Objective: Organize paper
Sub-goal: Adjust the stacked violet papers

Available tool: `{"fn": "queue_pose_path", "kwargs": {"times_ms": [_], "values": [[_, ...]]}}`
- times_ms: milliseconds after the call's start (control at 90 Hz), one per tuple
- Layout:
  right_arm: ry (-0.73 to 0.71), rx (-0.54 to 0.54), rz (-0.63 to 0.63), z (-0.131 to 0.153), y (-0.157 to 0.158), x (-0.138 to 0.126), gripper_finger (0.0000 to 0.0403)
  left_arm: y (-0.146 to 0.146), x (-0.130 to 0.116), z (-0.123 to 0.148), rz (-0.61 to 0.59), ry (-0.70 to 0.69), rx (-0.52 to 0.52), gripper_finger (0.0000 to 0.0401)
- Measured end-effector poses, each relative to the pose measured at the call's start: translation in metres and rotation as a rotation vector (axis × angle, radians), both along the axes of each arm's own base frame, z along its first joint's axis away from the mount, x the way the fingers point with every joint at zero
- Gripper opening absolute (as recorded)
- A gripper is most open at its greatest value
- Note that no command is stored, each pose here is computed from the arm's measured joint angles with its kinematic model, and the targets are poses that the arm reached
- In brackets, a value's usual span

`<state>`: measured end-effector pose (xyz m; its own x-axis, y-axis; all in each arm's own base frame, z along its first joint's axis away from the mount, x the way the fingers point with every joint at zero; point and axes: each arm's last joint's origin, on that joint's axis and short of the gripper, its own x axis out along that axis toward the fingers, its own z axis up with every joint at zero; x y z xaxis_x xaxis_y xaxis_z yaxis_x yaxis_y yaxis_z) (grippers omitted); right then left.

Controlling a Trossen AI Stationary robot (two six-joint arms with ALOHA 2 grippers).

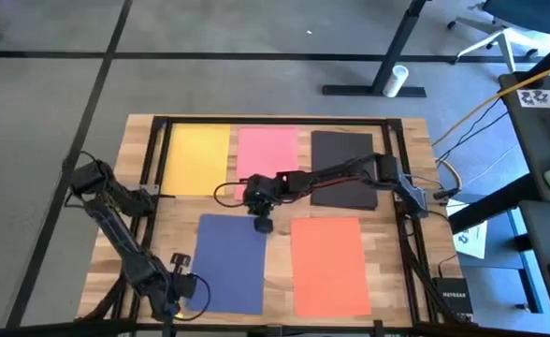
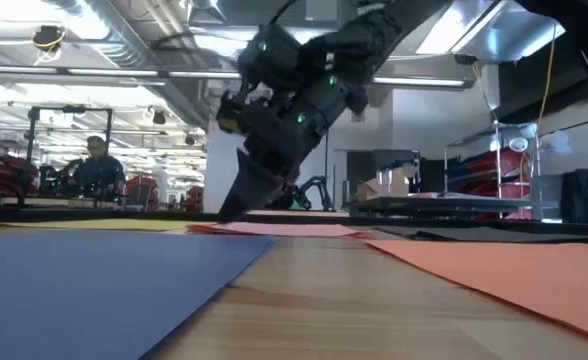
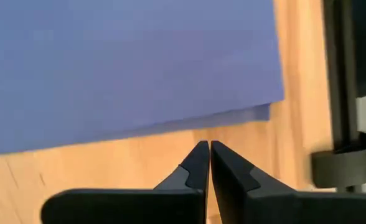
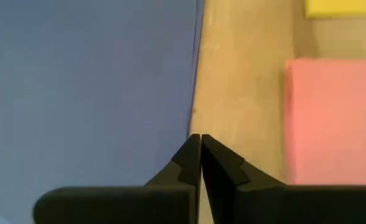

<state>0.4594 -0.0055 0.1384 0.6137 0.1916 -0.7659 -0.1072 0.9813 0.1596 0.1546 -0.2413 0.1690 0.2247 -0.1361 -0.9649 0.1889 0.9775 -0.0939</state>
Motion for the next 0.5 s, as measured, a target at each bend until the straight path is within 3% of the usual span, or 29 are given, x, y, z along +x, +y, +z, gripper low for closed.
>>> {"fn": "queue_pose_path", "kwargs": {"times_ms": [233, 400, 500], "values": [[0.105, 0.004, 0.035, 0.018, 0.015, -0.015, 0.0001, 0.005, -0.002, -0.007, -0.002, 0.011, 0.022, 0.0000], [0.295, 0.027, 0.081, 0.010, 0.052, -0.033, 0.0001, 0.006, -0.002, -0.015, -0.008, -0.003, -0.022, 0.0000], [0.337, 0.037, 0.115, 0.009, 0.080, -0.040, 0.0001, 0.007, -0.003, -0.019, -0.015, -0.001, -0.028, 0.0000]]}}
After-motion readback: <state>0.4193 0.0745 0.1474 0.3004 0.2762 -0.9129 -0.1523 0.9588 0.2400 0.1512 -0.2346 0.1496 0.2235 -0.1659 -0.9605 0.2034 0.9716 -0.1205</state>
